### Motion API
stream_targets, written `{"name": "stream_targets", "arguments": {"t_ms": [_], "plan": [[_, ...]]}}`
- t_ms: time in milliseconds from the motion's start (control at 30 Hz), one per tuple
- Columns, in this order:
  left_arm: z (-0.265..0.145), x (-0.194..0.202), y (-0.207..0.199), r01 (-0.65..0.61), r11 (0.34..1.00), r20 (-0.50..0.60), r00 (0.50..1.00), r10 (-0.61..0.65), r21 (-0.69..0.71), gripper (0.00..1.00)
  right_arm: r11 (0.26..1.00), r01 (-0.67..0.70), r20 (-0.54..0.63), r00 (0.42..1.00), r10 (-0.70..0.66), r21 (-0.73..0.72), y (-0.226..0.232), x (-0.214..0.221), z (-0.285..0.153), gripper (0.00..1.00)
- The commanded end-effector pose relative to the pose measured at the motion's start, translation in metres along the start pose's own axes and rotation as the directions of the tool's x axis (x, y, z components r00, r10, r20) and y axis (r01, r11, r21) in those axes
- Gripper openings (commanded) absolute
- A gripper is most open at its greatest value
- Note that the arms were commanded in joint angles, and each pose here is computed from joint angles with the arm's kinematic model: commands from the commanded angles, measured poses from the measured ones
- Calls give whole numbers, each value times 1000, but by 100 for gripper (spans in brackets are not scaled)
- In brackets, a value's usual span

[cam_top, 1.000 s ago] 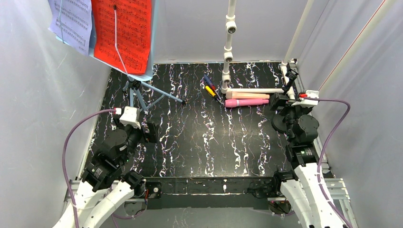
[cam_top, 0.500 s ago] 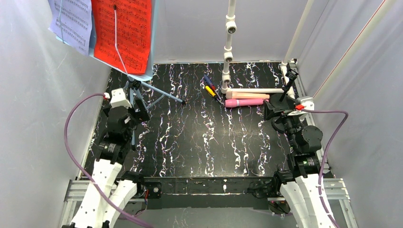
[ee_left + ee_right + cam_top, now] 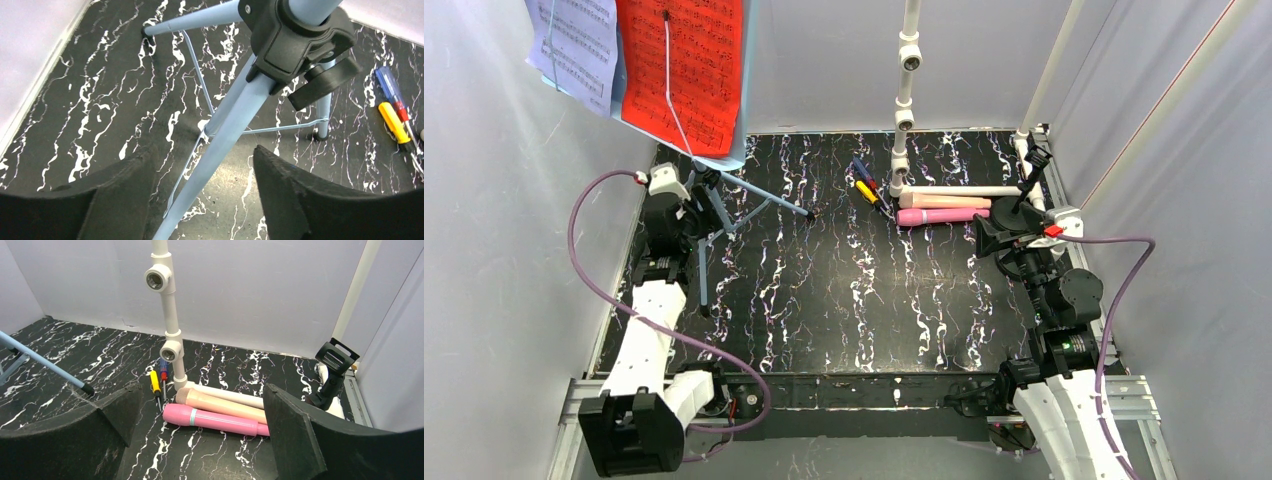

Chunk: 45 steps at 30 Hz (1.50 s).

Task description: Pack up the instrument practice props

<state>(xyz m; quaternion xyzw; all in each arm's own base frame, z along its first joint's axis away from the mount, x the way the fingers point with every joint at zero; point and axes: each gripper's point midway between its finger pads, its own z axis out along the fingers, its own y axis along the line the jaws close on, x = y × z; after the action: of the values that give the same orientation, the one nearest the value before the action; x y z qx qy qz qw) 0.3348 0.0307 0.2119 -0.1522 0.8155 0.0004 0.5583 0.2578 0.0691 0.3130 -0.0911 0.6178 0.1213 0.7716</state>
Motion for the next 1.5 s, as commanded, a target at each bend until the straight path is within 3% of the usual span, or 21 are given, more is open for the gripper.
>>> {"name": "stream_targets", "arguments": {"t_ms": [0, 100, 300, 733, 867, 1133, 1467], "plan": [[10, -13, -20, -49, 992, 15, 999, 48, 119, 62, 1000, 8, 46, 999, -7, -22, 5, -10, 1, 99], [8, -11, -35, -73, 975, 11, 997, 73, 211, 46, 1000, 10, 44, 999, -9, -24, 5, -10, 1, 99], [3, -6, -50, -81, 951, 15, 997, 80, 299, 1, 999, 14, 44, 999, -13, -33, 7, -10, 0, 99], [-28, 7, -110, -108, 874, 13, 993, 116, 475, 0, 999, 19, 37, 999, -17, -40, 8, -9, 0, 99], [-38, 14, -125, -73, 865, -39, 994, 106, 497, 0, 998, 19, 34, 999, -17, -55, 11, -9, 0, 99], [-48, 27, -149, 33, 877, -111, 994, 23, 480, 0, 995, 0, 30, 1000, 3, -97, 20, -12, 0, 99], [-64, 31, -174, 89, 892, -94, 994, -52, 444, 0, 974, -85, -65, 995, 73, -209, 43, -13, -3, 99]]}}
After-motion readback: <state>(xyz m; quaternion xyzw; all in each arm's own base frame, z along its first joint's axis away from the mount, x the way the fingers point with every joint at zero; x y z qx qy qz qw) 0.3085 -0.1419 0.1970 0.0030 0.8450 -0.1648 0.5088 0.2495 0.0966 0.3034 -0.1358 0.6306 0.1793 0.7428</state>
